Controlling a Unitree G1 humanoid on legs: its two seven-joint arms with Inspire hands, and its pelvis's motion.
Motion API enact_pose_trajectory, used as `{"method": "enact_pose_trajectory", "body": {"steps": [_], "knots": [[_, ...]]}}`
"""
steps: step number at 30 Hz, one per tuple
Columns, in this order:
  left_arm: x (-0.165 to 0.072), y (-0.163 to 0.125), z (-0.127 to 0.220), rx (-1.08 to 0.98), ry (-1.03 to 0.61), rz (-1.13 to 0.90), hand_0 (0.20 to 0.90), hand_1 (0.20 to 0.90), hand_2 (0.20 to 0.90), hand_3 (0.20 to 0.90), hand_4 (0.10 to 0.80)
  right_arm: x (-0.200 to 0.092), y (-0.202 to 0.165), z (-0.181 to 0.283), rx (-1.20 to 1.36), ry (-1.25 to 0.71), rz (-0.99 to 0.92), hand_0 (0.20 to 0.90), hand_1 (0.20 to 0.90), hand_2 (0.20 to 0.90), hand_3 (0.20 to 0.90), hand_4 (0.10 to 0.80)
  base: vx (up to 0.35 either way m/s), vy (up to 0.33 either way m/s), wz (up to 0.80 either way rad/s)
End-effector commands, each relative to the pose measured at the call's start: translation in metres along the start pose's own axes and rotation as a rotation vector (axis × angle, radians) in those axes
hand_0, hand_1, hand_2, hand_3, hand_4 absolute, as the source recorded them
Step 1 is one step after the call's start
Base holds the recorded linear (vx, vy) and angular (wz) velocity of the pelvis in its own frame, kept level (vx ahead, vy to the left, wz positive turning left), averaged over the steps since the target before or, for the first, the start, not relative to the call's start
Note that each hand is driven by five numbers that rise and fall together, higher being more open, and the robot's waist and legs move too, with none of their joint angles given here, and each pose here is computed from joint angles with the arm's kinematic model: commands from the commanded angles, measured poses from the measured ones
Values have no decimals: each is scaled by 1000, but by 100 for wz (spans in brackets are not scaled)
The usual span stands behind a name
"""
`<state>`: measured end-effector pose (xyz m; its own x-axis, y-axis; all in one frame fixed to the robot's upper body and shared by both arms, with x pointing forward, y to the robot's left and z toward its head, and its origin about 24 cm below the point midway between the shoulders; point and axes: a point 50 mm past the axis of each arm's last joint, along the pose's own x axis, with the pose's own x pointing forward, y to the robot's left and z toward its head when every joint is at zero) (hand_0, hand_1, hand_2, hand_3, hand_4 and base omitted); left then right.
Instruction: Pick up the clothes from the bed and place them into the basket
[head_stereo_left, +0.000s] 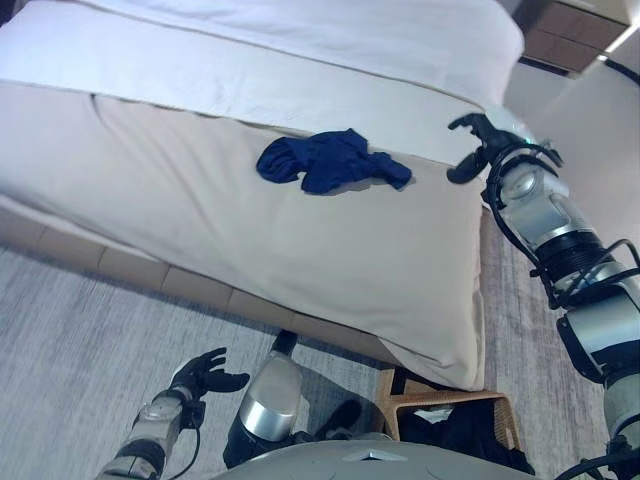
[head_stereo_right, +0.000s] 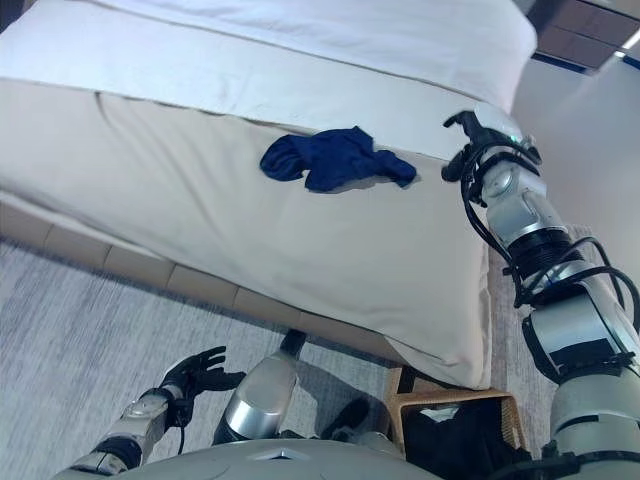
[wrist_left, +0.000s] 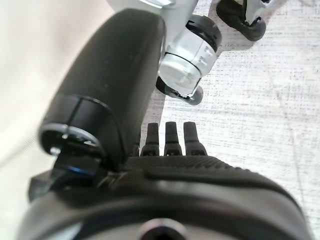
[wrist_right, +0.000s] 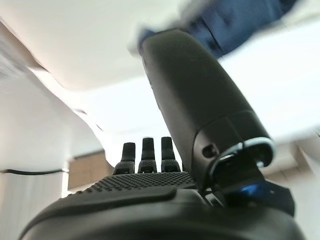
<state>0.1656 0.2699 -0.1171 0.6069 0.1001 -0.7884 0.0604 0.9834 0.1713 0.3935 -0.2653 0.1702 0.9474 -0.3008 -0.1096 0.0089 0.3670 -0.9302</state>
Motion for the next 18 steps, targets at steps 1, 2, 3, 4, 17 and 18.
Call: {"method": "enact_pose_trajectory", "body": {"steps": [1, 2, 3, 4, 17, 18], "knots": [[-8, 36, 10, 56, -32, 62, 900, 900, 900, 900, 800, -6, -86, 60, 6, -126, -352, 900, 900, 900, 900, 800, -175, 61, 28], [-8, 36, 15, 47, -53, 61, 900, 900, 900, 900, 800, -6, -92, 59, 6, -101, -377, 900, 900, 900, 900, 800, -130, 82, 28], [-7, 37, 20, 34, -71, 62, 900, 900, 900, 900, 800, -5, -98, 56, 10, -68, -395, 900, 900, 900, 900, 800, -84, 92, 19], [-7, 37, 23, 22, -84, 64, 900, 900, 900, 900, 800, -4, -101, 52, 15, -42, -407, 900, 900, 900, 900, 800, -36, 110, 22], [-13, 27, 15, -144, -201, -8, 900, 900, 900, 900, 800, -9, -136, 36, 32, 144, -642, 900, 900, 900, 900, 800, -28, 136, 25], [-13, 26, 15, -148, -204, -14, 900, 900, 900, 900, 800, -10, -137, 37, 38, 140, -656, 900, 900, 900, 900, 800, -44, 102, 4]]}}
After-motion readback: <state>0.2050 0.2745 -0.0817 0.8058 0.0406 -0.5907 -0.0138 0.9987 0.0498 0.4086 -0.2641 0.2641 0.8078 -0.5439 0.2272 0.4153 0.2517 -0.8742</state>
